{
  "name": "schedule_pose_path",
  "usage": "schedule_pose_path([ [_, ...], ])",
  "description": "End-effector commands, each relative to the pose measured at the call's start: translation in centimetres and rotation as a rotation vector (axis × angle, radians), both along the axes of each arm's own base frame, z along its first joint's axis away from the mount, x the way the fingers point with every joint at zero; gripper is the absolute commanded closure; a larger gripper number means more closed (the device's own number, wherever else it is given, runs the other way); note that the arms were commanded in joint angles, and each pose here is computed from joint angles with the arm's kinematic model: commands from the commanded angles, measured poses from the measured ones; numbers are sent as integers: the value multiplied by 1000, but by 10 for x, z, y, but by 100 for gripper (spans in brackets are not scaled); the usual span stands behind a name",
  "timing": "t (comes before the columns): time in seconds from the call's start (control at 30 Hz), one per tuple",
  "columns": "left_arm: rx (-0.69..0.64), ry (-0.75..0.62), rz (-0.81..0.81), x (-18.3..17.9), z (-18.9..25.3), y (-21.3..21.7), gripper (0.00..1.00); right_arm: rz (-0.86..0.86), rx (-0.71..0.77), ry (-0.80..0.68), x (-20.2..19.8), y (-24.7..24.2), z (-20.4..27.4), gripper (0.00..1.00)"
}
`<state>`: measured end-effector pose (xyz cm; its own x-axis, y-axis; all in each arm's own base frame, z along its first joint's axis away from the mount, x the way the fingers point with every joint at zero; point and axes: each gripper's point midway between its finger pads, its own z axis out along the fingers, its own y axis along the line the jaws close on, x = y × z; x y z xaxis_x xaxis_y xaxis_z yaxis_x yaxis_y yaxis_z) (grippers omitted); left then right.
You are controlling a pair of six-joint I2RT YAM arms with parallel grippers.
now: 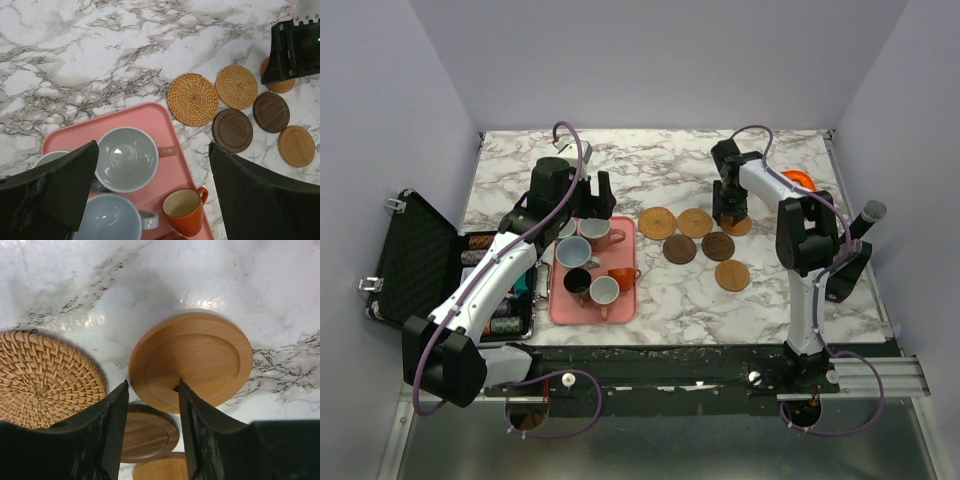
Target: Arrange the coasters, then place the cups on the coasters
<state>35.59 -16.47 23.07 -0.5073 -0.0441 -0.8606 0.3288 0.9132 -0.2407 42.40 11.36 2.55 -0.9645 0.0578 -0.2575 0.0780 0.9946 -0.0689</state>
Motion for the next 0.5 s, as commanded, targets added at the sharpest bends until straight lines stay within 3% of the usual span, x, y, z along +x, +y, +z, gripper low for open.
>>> schedule_pose_path([
  [0.0,-11,-13,-12,-4,5,-3,1,1,62,-6,-4,7,3,45],
  [0.27,5,-7,-3,-3,0,-2,1,-19,64,-153,20,-4,59,35],
  [0.47,11,-6,0,-2,-1,-1,1,-89,78,-127,11,-38,48,36],
])
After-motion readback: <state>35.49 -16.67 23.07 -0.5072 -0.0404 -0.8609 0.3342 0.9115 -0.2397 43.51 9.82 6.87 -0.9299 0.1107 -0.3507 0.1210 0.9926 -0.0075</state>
